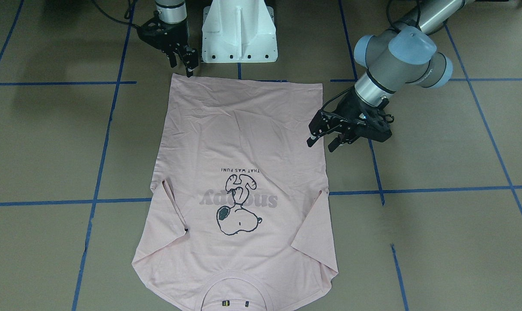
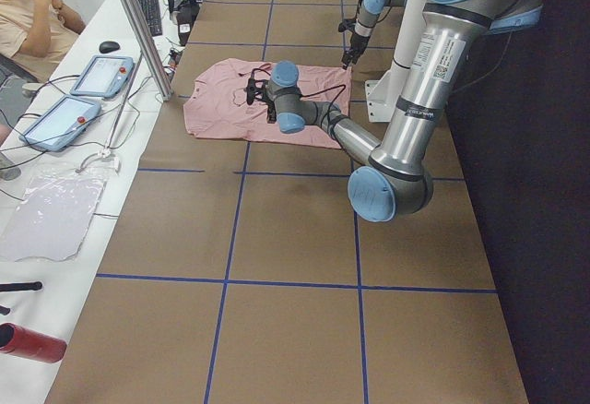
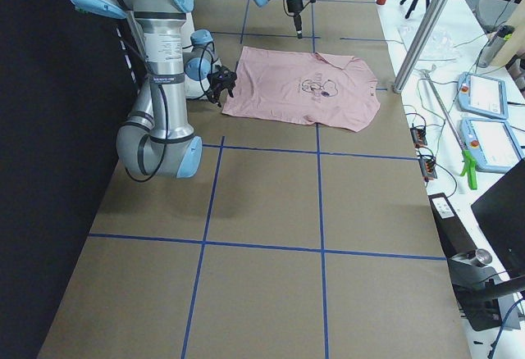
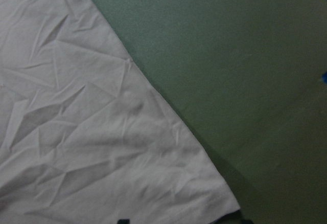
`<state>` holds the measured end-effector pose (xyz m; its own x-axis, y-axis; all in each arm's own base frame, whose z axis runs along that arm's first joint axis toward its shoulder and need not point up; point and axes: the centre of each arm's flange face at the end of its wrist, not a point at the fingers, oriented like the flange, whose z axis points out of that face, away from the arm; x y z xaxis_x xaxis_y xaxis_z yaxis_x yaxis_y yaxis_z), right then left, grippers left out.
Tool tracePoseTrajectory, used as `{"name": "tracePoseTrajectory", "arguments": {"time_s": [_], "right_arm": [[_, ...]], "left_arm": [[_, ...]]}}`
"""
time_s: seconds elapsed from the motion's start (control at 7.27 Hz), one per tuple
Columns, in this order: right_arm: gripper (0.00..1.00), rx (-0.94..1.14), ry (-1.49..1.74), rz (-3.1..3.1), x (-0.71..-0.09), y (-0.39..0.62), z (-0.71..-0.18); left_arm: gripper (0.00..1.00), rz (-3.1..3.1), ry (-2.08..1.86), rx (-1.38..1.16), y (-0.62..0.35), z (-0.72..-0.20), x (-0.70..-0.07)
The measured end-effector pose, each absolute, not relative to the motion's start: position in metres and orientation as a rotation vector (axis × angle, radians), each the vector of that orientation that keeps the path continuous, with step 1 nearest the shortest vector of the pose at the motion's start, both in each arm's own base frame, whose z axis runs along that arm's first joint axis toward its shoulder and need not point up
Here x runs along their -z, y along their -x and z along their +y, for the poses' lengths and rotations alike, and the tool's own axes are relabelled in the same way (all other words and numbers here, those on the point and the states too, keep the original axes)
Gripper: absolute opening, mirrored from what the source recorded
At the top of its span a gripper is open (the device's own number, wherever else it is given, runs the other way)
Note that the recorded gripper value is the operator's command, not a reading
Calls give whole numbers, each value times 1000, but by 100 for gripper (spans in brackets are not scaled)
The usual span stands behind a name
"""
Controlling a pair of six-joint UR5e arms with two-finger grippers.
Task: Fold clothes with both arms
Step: 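Move the right gripper to its nearest hem corner while the left reaches the side, then slide the left gripper down to the other hem corner and grasp it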
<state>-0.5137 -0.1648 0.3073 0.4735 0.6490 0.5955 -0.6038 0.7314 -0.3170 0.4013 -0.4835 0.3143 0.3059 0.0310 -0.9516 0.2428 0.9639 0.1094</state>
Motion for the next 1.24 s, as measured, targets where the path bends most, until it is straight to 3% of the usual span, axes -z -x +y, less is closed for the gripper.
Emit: {"name": "tracePoseTrajectory", "arguments": {"time_s": [0.28, 0.83, 0.96, 1.24], "right_arm": [[67, -767, 66, -744, -312, 516, -165], [66, -768, 57, -719, -323, 520, -165], [57, -767, 55, -712, -327, 520, -165], [0, -767, 52, -700, -333, 518, -164]], "left_arm": [[75, 1257, -252, 142, -401, -483, -313], [76, 1257, -252, 142, -401, -484, -314], [76, 1257, -252, 142, -401, -484, -313], [76, 1257, -252, 142, -401, -484, -314]]}}
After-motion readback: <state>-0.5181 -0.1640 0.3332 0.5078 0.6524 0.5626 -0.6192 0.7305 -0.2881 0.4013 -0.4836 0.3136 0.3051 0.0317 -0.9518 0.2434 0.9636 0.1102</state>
